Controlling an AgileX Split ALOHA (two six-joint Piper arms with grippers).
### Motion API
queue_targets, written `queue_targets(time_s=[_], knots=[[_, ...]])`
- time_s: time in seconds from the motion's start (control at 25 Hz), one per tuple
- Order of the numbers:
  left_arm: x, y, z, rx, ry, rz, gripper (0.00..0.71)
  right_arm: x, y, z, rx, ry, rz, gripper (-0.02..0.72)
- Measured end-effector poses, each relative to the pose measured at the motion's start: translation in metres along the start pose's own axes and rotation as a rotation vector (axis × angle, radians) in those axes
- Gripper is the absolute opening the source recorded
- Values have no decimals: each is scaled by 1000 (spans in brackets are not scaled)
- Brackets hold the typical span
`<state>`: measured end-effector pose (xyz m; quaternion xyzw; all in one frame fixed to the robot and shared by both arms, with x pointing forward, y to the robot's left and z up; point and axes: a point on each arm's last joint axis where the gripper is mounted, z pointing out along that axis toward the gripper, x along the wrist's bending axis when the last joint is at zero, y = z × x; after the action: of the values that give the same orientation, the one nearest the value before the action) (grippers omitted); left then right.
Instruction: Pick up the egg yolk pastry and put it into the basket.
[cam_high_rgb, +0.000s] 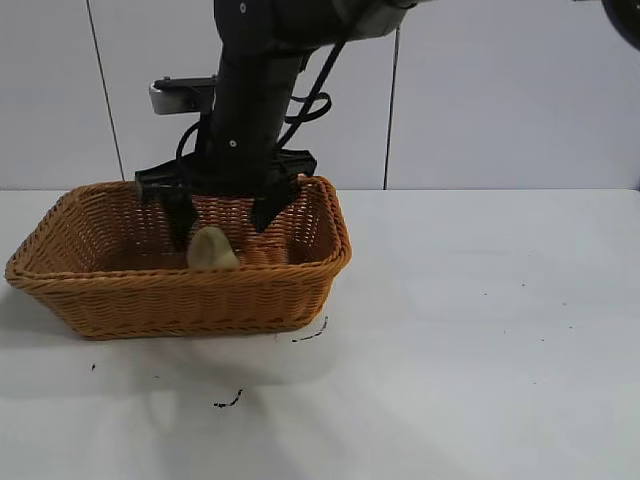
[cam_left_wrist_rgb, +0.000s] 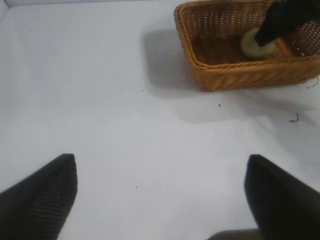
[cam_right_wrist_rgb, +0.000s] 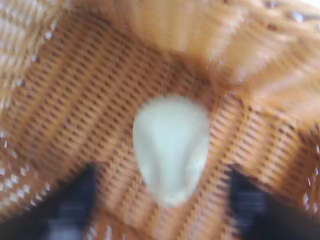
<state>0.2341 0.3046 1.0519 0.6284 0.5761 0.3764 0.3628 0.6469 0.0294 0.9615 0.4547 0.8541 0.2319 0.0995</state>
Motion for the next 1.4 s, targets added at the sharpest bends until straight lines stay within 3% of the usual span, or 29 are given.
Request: queue_targets(time_s=[0.28, 0.76, 0.96, 1.16, 1.4], knots=[[0, 0, 0, 0, 0, 0, 693, -27, 19, -84, -61, -34, 57, 689], [0, 0, 0, 0, 0, 0, 693, -229, -23, -124, 63, -250, 375, 695], [0, 0, 0, 0, 0, 0, 693, -287, -55, -142, 126, -303, 502, 695], [0, 0, 0, 0, 0, 0, 693, -312, -69, -150, 116, -294, 574, 695], [0, 0, 0, 0, 0, 0, 693, -302, -74, -165, 112, -266, 588, 695]])
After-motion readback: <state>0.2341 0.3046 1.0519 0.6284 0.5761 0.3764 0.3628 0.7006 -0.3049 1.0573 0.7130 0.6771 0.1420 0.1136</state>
